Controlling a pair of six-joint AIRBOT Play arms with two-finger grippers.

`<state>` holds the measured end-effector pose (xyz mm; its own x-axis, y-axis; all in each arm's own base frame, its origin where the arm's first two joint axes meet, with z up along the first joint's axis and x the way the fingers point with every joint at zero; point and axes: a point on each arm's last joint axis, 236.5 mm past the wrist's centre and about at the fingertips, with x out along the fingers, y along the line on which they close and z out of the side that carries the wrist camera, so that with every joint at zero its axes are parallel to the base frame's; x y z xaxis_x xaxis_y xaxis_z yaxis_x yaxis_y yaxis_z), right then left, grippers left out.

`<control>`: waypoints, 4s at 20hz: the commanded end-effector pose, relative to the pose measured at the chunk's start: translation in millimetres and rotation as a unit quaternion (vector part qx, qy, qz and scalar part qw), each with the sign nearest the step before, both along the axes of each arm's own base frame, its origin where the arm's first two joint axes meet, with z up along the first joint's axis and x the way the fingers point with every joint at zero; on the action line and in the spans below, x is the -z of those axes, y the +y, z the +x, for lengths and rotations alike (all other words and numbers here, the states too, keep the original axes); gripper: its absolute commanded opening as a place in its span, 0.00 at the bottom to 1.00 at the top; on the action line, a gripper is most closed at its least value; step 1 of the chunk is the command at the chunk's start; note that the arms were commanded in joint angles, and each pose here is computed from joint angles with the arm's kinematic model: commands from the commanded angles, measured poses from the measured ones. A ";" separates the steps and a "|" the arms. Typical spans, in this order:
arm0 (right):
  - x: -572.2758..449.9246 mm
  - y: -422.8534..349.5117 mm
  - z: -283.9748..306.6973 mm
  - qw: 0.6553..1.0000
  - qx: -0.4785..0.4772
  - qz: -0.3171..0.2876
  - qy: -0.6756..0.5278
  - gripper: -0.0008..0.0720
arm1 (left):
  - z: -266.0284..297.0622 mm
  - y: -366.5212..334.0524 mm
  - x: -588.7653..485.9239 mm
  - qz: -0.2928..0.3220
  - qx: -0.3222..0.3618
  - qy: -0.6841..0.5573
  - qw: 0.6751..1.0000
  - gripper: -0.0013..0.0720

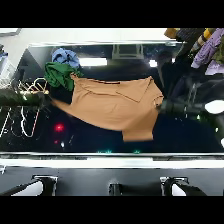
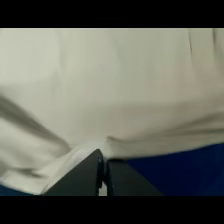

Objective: Fold the clothes and pants, and hang the long-sleeved shirts on hangers.

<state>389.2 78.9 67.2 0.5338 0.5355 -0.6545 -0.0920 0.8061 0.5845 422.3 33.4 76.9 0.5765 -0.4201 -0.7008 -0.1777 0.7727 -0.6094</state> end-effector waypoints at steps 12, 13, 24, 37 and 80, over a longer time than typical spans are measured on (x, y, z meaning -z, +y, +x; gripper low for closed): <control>-440.3 4.9 -169.0 0.903 0.097 -0.033 -0.417 0.05 | -154.6 22.8 -428.3 0.220 -0.220 -0.394 0.865 0.04; -447.7 -0.8 -181.2 0.898 0.118 -0.021 -0.423 0.05 | -166.6 24.5 -425.6 0.234 -0.228 -0.385 0.863 0.04; -298.9 -21.9 -19.4 0.977 0.125 -0.057 -0.163 0.05 | -54.3 43.9 -246.9 0.208 -0.126 -0.160 0.957 0.04; 26.9 -51.7 196.2 0.983 0.156 -0.072 0.063 0.05 | 150.5 34.5 82.8 0.171 -0.057 0.009 0.984 0.04; 49.0 -129.7 -16.3 0.962 0.027 -0.069 0.262 0.54 | -0.5 71.8 68.5 0.171 -0.010 0.182 0.968 0.66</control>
